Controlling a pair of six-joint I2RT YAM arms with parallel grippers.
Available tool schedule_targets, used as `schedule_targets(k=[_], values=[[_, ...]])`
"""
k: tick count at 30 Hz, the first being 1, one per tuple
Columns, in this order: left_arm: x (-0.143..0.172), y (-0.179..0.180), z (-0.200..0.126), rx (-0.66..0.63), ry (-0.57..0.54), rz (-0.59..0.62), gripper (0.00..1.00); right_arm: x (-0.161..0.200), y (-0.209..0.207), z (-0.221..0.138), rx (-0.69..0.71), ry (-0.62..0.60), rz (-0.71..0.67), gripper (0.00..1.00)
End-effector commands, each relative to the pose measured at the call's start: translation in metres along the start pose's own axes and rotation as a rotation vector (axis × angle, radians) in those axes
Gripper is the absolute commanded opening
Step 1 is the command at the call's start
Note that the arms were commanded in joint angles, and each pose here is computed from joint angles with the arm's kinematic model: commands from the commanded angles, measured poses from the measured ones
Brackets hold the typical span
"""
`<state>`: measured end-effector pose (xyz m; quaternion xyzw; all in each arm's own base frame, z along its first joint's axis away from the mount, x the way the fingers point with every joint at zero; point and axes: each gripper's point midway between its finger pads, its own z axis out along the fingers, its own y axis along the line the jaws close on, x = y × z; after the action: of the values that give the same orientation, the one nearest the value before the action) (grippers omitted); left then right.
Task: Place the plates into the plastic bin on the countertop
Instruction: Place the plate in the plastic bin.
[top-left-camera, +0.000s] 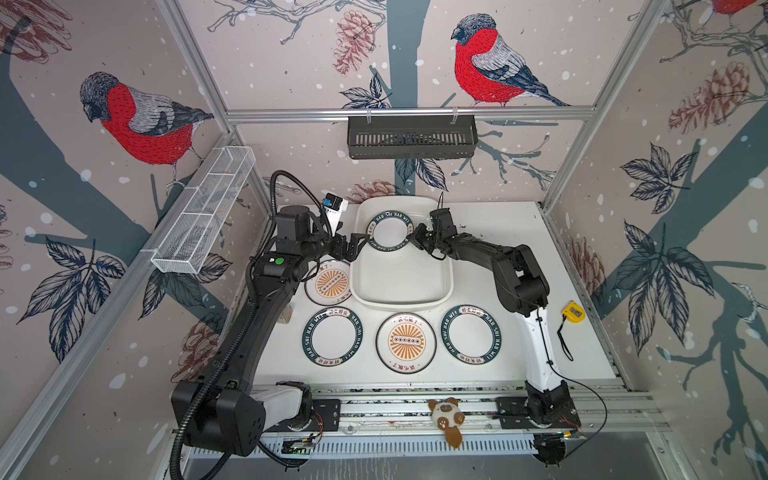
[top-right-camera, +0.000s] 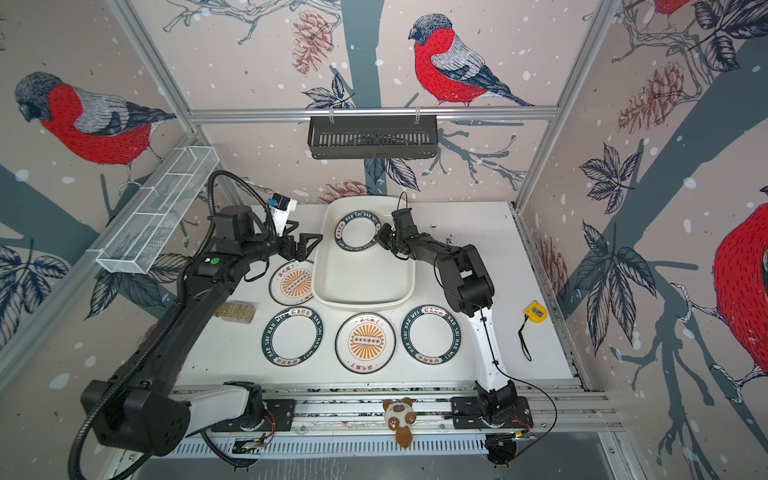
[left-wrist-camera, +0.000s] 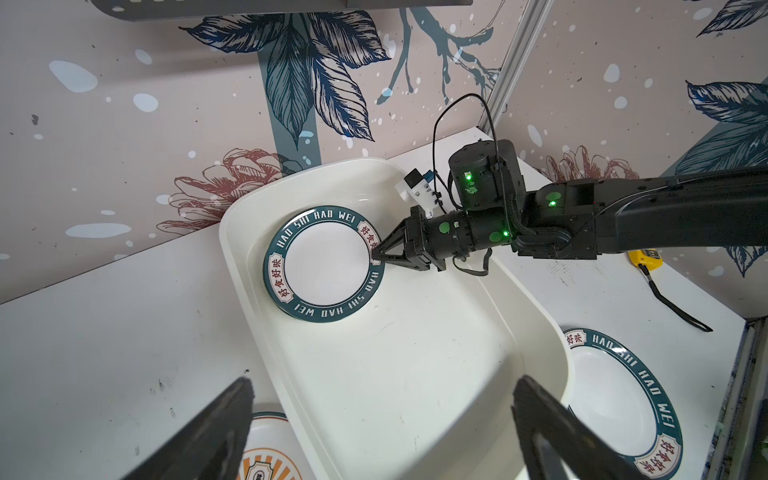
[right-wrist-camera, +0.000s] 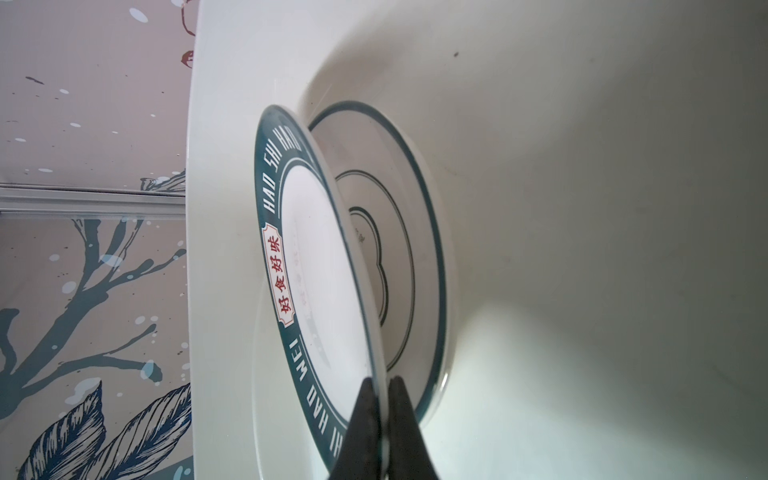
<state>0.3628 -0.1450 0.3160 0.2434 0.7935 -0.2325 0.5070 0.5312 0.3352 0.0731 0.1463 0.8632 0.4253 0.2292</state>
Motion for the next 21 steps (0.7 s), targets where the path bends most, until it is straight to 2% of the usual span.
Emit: schedule_targets(k=[1, 14, 21], values=[[-0.0040, -0.0034, -0.0018, 0.017, -0.017, 0.013, 0.96, -0.0057, 0.0070, 0.0007, -0.032, -0.015, -0.004, 0.05], [-0.0047, -0.0037, -0.0027, 0.015, -0.020, 0.017, 0.96, -0.0070, 0.0012, 0.0058, -0.035, -0.014, 0.020, 0.09], [-0.0053, -0.0040, -0.0034, 0.015, -0.020, 0.018, 0.96, -0.0042, -0.0004, 0.0075, -0.033, -0.001, 0.026, 0.22]])
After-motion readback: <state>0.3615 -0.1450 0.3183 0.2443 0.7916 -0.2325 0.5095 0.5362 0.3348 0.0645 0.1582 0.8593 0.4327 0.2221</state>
